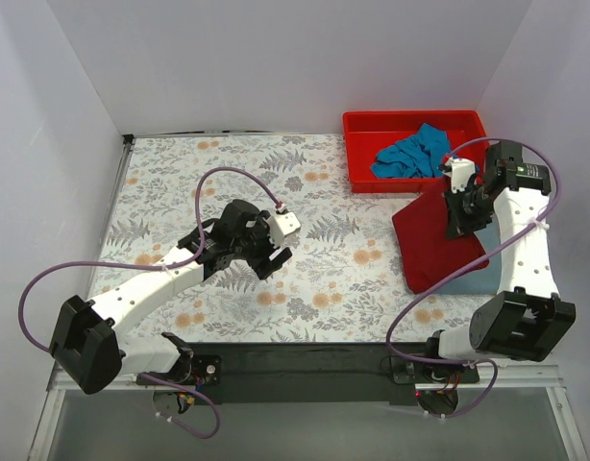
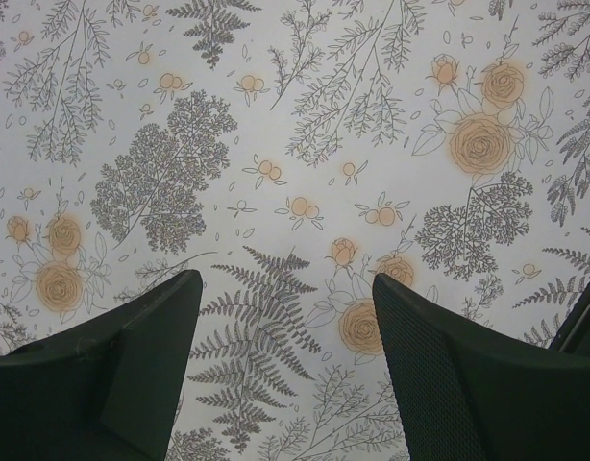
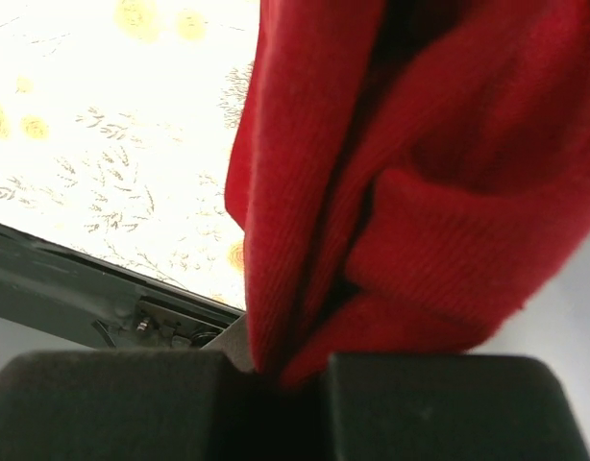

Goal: Fold and stack the t-shirts
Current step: Neatly place the folded tshirt to the corner

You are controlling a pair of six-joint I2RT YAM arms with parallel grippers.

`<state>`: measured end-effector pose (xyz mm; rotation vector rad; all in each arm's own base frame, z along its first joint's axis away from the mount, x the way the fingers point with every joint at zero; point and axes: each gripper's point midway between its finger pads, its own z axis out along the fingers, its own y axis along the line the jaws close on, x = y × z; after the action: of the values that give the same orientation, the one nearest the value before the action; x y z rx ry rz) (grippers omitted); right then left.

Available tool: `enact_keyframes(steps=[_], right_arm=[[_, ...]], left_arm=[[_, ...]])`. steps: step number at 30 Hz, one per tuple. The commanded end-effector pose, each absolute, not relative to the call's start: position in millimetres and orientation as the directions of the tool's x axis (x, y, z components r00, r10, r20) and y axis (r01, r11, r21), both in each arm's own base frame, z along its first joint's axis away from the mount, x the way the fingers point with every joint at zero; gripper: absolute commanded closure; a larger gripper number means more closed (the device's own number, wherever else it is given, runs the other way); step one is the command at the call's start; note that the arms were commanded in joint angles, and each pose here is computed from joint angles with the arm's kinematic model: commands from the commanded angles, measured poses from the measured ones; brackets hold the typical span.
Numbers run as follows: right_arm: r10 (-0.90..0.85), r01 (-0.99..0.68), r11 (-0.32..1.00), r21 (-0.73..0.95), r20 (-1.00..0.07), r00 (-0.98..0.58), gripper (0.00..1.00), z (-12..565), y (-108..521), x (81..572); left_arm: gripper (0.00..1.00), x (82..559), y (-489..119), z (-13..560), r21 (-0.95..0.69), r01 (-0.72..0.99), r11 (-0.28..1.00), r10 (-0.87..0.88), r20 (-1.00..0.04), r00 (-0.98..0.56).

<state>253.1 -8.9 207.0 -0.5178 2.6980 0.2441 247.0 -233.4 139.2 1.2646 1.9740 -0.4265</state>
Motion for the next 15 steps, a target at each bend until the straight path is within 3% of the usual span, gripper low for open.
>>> enact_keyframes(steps=[1,15], right_arm=[[-0.29,-0.369,0.921,0.122,-0.416,-0.862,0.99,208.5,-11.7,254.8],[-0.295,-0.359,0.928,0.1,-0.39,-0.872,0.99,183.7,-53.8,268.4]], left_arm=[[0.29,246.4,-228.1,144.3,0.127,0.876,0.465,0.632,-0.741,-0.228],[0.29,247.8,-229.4,141.4,0.122,0.88,0.46,0.646,-0.726,-0.237]])
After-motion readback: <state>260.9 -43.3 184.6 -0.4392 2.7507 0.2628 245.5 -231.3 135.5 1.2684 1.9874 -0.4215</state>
